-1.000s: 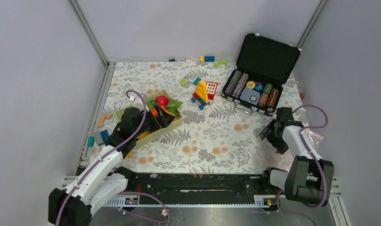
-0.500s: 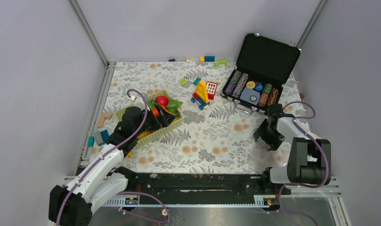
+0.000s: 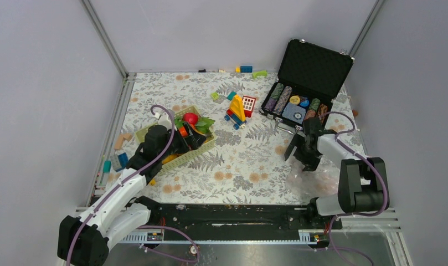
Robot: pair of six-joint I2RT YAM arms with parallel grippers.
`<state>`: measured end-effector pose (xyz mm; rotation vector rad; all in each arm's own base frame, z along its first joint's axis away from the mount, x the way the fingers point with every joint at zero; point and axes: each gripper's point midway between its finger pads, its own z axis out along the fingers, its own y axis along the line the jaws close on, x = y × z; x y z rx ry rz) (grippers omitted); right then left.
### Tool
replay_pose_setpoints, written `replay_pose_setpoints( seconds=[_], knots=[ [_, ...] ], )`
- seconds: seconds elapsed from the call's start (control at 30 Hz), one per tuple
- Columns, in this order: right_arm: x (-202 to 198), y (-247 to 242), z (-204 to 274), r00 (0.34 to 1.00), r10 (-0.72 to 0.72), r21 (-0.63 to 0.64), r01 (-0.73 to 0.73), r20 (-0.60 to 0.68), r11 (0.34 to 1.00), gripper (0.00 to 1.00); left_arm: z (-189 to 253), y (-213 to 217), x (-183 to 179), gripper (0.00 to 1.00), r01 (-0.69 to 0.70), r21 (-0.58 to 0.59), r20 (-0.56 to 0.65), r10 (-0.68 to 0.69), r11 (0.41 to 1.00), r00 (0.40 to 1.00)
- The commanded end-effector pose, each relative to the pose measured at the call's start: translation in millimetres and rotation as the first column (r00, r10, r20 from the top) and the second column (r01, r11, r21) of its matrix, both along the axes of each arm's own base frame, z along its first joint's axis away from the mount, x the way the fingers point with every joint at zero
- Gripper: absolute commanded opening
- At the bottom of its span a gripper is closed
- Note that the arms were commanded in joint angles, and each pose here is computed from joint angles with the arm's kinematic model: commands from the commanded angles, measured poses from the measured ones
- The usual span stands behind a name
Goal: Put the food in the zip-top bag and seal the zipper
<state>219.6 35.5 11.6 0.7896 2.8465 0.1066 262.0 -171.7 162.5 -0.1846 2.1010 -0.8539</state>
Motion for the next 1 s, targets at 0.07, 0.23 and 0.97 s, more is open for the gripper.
replay_pose_setpoints(
  seconds=[0.07,0.23,0.97],
  knots=[
    [28.2,67.6,4.3,0.993,0.059,0.226,-0.081,0.104,0.971,0.91,16.9,-0.6,2.5,0.99,0.005,-0.015,0.072,-0.004,1.000,0.997],
    [27.6,99.5,-5.5,0.988,0.131,0.244,-0.147,0.079,0.959,0.91,16.7,0.7,1.6,0.99,0.004,-0.004,0.066,-0.004,1.000,0.998],
    [-67.5,251.8,31.2,0.554,0.784,0.318,-0.824,0.279,0.469,0.86,25.2,0.5,-3.3,0.99,0.009,-0.028,0.087,-0.007,1.000,0.996]
  ],
)
